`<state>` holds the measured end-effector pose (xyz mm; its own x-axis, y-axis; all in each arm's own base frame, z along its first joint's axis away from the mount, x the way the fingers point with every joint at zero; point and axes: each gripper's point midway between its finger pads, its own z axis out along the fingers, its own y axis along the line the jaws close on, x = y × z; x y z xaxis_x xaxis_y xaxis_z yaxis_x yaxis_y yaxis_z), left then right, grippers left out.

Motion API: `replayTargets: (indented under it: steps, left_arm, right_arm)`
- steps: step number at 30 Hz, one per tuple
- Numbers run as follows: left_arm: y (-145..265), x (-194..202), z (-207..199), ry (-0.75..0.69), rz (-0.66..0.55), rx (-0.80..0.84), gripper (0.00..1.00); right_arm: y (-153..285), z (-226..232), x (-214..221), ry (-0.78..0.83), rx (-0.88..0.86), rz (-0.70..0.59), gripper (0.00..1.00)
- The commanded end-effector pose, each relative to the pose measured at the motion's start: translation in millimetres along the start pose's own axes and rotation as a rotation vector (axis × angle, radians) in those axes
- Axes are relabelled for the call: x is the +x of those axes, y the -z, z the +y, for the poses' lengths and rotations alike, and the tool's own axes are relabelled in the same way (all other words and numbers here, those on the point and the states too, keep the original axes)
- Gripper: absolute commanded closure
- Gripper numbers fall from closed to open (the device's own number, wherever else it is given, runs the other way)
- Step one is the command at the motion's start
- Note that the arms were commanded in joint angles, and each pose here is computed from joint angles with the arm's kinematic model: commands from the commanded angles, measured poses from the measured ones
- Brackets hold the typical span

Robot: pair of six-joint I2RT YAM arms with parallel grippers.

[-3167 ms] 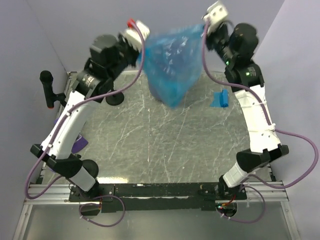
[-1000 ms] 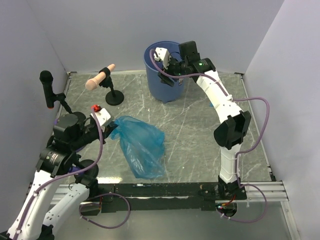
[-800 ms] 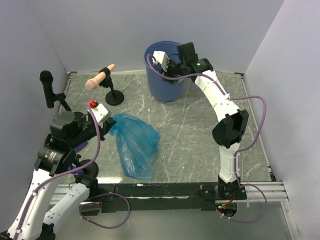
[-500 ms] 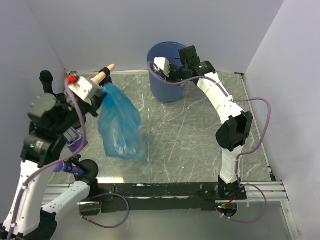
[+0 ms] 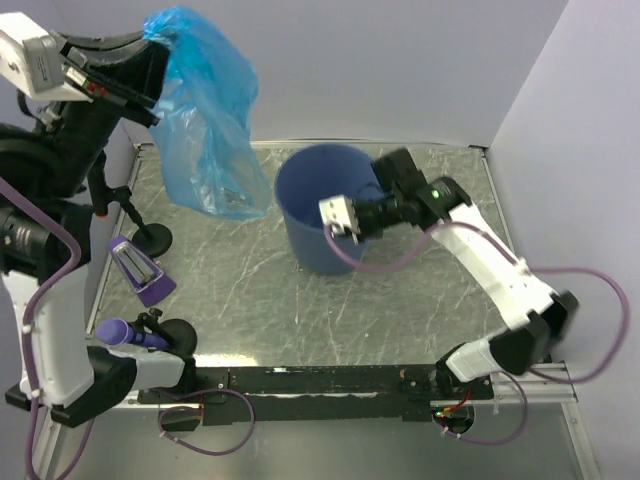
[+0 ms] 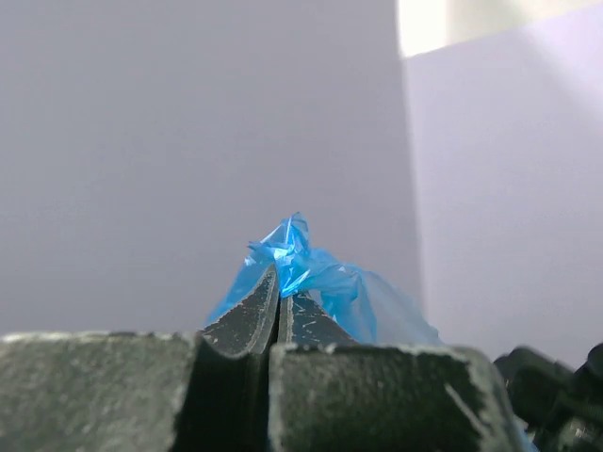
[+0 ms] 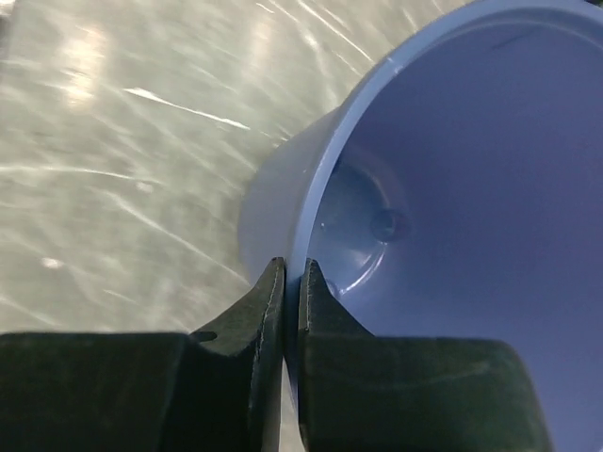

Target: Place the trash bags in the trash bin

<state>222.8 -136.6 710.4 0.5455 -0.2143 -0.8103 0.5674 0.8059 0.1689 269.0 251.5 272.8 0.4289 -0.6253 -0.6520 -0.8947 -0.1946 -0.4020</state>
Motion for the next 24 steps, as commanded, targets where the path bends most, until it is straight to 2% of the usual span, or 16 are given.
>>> replayTargets:
  steps: [1,2,3,4,6,9,13,18,24]
  left_arm:
    - [-26,13,-30,0.208,-0.030,0.189,0.99]
    - [-29,19,-35,0.244,-0.025,0.222,0.99]
    - [-33,27,-39,0.273,-0.010,0.253,0.99]
    - [-35,34,-47,0.291,0.001,0.297,0.99]
    - [-39,43,-57,0.317,0.019,0.340,0.99]
    - [-44,62,-67,0.350,0.046,0.364,0.99]
    - [-52,79,-78,0.384,0.054,0.387,0.99]
    - [-69,91,-89,0.430,0.043,0.408,0.99]
    - [-78,119,-104,0.460,0.081,0.396,0.99]
  right_arm:
    - [9,9,-28,0.193,0.074,-0.105,0.98]
    - [8,14,-28,0.191,0.064,-0.105,0.86]
    - [8,21,-28,0.186,0.050,-0.099,0.65]
    - [12,24,-34,0.177,0.055,-0.105,0.54]
    - [32,20,-55,0.130,0.115,-0.155,0.44]
    - [79,9,-89,0.022,0.283,-0.256,0.39]
    - [155,-16,-119,-0.206,0.648,-0.442,0.18]
    - [214,-27,-134,-0.315,0.842,-0.503,0.18]
    - [257,-37,-150,-0.420,0.930,-0.591,0.19]
